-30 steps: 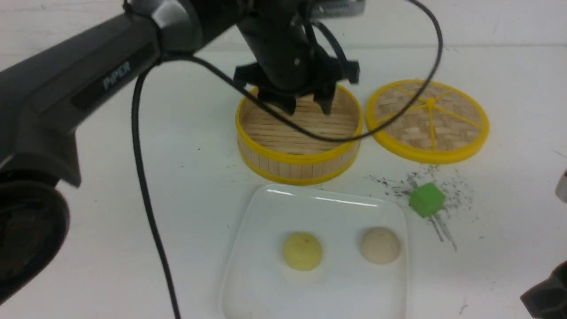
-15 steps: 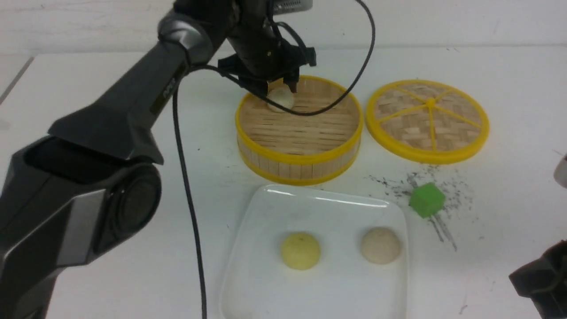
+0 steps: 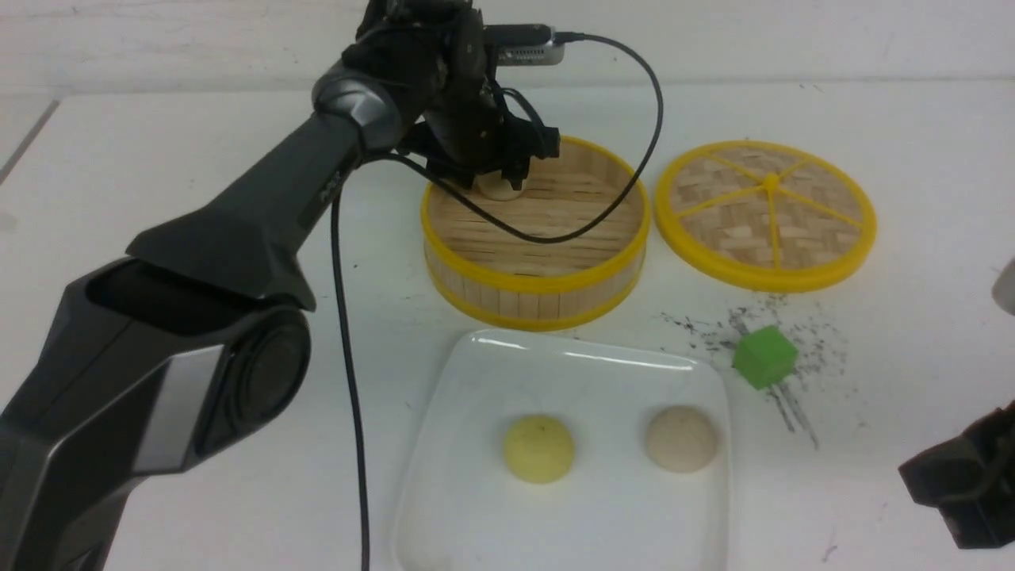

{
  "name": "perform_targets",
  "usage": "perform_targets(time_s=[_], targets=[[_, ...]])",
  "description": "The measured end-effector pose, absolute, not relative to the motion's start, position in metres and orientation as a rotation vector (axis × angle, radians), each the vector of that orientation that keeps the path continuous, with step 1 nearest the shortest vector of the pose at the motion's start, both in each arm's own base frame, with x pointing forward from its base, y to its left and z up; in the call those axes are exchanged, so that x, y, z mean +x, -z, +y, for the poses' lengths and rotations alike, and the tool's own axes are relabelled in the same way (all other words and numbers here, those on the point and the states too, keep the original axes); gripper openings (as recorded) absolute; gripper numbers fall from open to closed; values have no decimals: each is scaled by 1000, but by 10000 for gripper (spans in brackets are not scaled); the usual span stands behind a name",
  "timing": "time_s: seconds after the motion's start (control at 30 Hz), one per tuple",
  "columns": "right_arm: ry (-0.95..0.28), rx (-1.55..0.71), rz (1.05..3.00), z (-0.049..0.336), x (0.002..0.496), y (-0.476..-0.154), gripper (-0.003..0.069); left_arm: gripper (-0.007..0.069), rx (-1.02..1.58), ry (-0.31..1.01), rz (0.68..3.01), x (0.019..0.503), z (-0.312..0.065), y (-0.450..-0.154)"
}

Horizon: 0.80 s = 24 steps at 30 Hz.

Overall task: Put the steamed buns into the plate on the white tablecloth.
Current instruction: 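Reach into the bamboo steamer and grasp a bun with the left gripper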

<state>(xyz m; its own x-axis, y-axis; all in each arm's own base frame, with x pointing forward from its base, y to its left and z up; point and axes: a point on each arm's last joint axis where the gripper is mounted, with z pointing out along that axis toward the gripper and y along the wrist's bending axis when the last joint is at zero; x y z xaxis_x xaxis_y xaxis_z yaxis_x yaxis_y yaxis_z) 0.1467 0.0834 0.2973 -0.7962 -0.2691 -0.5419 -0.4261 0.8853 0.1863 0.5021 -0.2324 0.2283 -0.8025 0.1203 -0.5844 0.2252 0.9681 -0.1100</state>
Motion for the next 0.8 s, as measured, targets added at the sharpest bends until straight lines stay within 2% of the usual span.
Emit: perform_targets(time_s=[0.43, 0.57, 0.63, 0.73, 0.8], targets=[[-410, -503, 2534, 83, 147, -297, 111, 442, 393, 164, 2485, 502, -231, -228], [-414, -501, 2534, 84, 147, -297, 114, 442, 366, 170, 2518, 504, -223, -227], [-420, -499, 2535, 84, 146, -297, 114, 442, 341, 188, 2531, 505, -218, -228], [-436, -492, 2536, 85, 146, -298, 117, 442, 255, 281, 2538, 513, -200, -234], [-451, -486, 2536, 86, 146, -298, 119, 442, 146, 439, 2540, 518, -186, -240]])
